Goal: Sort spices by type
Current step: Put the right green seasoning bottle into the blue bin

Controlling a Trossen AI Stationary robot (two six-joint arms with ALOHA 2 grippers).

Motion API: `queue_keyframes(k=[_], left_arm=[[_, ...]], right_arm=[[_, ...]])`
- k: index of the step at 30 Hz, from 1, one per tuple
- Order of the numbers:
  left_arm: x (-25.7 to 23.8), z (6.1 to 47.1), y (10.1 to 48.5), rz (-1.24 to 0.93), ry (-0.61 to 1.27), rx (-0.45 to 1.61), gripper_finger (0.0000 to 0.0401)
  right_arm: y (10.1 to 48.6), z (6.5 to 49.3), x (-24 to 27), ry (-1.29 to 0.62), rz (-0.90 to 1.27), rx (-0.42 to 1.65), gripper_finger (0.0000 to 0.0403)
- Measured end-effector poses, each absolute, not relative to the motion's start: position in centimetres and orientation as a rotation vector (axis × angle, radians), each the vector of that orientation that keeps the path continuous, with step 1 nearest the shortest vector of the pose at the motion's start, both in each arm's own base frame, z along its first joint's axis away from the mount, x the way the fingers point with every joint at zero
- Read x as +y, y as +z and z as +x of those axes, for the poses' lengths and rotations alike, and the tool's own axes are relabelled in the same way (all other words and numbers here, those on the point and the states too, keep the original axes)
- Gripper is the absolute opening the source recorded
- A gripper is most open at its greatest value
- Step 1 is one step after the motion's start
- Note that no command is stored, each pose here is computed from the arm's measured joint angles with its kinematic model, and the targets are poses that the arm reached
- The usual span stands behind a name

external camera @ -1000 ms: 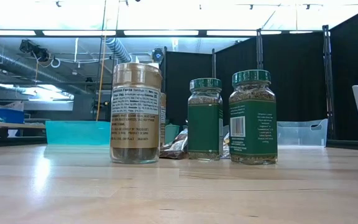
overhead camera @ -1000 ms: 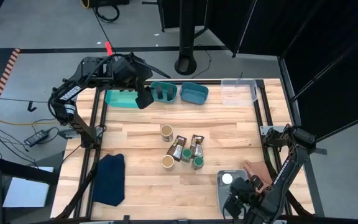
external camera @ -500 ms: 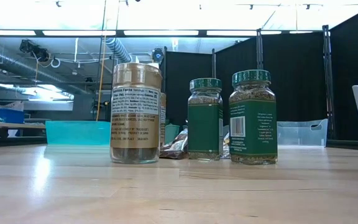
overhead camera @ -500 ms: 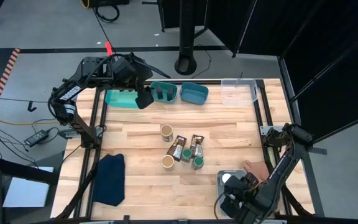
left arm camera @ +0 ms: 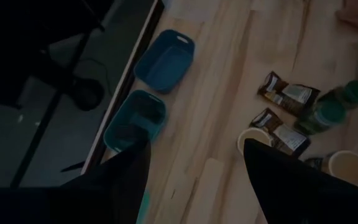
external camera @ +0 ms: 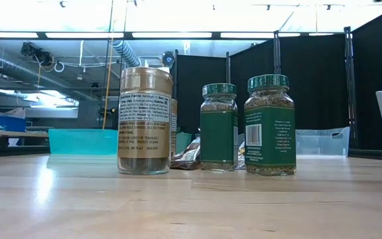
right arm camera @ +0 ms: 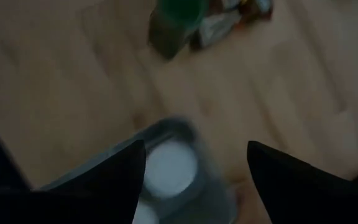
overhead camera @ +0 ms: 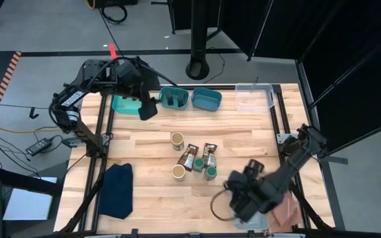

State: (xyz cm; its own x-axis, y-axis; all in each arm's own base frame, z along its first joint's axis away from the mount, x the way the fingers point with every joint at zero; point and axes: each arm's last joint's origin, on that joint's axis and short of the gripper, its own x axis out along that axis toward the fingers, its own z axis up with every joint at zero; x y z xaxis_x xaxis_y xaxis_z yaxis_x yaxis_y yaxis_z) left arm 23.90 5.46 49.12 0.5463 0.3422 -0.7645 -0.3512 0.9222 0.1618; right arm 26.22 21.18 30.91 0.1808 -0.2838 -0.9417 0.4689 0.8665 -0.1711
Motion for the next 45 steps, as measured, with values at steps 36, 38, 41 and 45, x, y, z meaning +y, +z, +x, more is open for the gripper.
queue_keyframes(k=[36, 38, 41, 45], left_arm=[[6.5, 17.3, 50.8, -0.227, 0.423, 0.767, 0.0264], [6.6, 17.5, 50.2, -0.233, 0.425, 0.781, 0.0264], [6.8, 18.1, 49.2, -0.242, 0.428, 0.784, 0.0264], [7.2, 19.2, 48.0, -0.247, 0.431, 0.778, 0.0264]], right_arm=[[24.1, 31.5, 12.3, -0.055, 0.176, 1.005, 0.0272], [23.8, 31.2, 11.7, -0.072, 0.208, 0.985, 0.0272], [23.6, 30.9, 11.2, -0.083, 0.214, 0.967, 0.0273], [23.5, 31.1, 10.7, -0.062, 0.182, 0.97, 0.0271]])
